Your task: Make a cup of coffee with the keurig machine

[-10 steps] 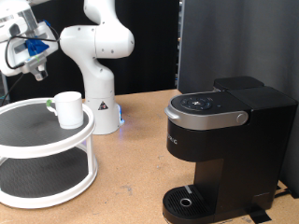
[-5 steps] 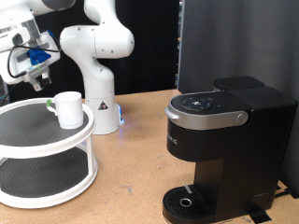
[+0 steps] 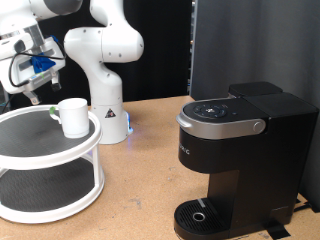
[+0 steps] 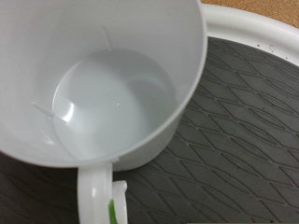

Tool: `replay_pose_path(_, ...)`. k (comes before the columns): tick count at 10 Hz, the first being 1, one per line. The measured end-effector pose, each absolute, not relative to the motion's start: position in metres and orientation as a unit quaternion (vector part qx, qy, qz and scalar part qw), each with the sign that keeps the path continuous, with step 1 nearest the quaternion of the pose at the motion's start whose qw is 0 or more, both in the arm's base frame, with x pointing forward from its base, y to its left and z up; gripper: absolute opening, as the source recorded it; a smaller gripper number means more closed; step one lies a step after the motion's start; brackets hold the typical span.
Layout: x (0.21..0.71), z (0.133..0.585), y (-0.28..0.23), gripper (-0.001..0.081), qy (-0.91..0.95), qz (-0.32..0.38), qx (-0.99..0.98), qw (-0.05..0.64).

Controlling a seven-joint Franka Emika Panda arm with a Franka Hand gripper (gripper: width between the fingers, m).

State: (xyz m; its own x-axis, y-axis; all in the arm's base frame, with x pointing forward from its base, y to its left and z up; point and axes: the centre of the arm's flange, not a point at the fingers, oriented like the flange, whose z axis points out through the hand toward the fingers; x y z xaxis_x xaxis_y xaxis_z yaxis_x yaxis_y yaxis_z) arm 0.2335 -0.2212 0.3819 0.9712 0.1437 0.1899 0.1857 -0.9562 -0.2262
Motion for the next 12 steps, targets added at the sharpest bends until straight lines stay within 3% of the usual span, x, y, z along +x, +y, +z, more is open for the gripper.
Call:
replay_pose_path(1,0.233,0.379,-0.221,0.0726,-0.082,-0.086,-0.985,0.123)
replay_pose_path(2,0.233,0.376,-0.221,0.0791,-0.080,-0.086,-0.985,0.124)
replay_pose_path(12,0.243,0.349,-0.215,0.0806,-0.091,-0.089,-0.981,0.144)
